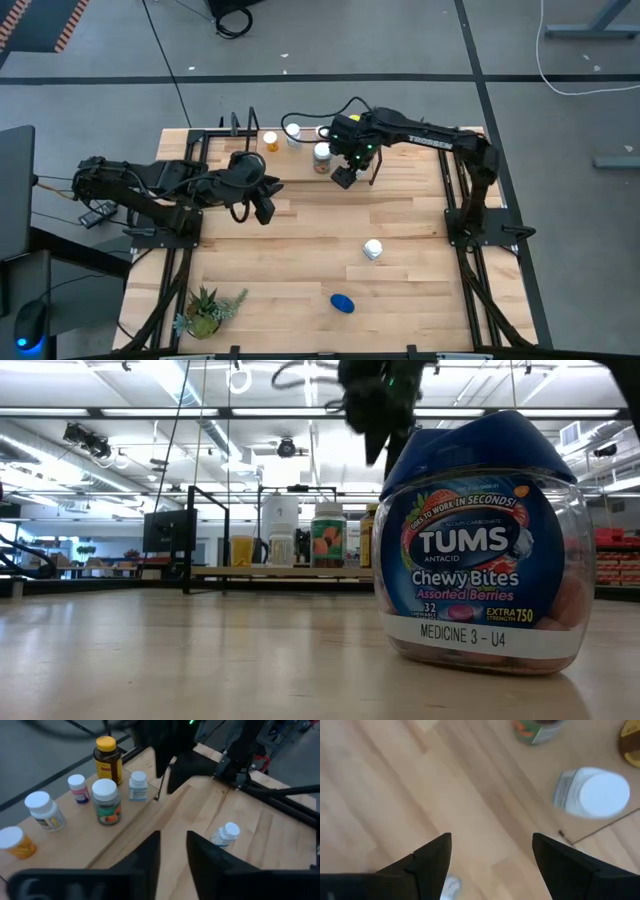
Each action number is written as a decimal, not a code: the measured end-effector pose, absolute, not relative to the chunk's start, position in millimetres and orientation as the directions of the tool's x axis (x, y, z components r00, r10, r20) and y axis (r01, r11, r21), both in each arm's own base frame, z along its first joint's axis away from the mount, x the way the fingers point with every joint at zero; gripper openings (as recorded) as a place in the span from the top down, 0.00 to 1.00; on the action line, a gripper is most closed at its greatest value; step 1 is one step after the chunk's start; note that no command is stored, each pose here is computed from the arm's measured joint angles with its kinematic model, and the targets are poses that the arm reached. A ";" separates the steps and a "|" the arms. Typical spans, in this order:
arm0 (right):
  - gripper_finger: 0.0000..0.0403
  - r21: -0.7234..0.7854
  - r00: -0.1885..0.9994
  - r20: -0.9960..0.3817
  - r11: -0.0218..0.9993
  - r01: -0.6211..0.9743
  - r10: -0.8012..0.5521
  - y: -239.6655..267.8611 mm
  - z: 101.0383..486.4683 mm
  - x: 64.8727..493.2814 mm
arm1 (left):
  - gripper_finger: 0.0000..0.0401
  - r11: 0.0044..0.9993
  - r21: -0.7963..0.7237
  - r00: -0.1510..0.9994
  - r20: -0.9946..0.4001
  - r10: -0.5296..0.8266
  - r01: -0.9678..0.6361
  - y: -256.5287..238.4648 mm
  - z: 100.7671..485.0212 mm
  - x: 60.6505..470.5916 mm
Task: Pick and place medicine bottles onto shelf by color
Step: Put the blue pill bottle on the shelf
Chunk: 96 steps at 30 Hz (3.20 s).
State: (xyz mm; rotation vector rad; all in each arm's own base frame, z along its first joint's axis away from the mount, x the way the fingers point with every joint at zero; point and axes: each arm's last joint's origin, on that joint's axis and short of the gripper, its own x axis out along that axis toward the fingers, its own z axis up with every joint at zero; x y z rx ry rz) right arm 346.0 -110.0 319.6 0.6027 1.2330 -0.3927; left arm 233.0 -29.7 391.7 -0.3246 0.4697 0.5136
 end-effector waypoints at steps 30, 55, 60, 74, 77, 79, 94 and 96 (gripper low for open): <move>0.30 0.221 0.563 -0.809 0.802 0.555 -0.167 -5.2 430.0 245.0 | 0.34 0.978 -0.124 0.795 -0.570 -0.207 0.165 -93.0 322.2 336.6; 0.30 0.139 0.596 -0.781 0.878 0.459 -0.188 50.2 432.8 232.3 | 0.25 0.920 -0.060 0.741 -0.575 -0.348 0.386 -161.7 234.3 402.1; 0.30 0.155 0.592 -0.783 0.862 0.482 -0.190 50.2 432.5 231.8 | 0.25 0.900 -0.066 0.708 -0.594 -0.382 0.430 -171.9 219.6 417.0; 0.30 0.165 0.589 -0.786 0.854 0.493 -0.188 50.7 432.3 231.3 | 0.25 0.899 -0.066 0.599 -0.724 -0.342 0.433 -178.8 189.2 415.1; 0.30 0.166 0.591 -0.786 0.860 0.483 -0.180 53.7 432.2 230.7 | 0.25 0.913 -0.030 0.634 -0.710 -0.306 0.407 -179.5 190.7 416.8; 0.30 0.164 0.593 -0.786 0.865 0.473 -0.175 55.7 432.2 230.2 | 0.25 0.914 -0.028 0.638 -0.708 -0.305 0.405 -179.4 190.9 417.1; 0.30 0.169 0.587 -0.790 0.857 0.486 -0.177 56.0 431.7 229.5 | 0.30 0.902 -0.010 0.621 -0.722 -0.306 0.432 -189.2 168.2 420.3; 0.30 0.169 0.586 -0.790 0.857 0.486 -0.177 56.0 431.7 229.5 | 0.35 0.904 -0.009 0.629 -0.716 -0.304 0.427 -188.0 168.9 421.5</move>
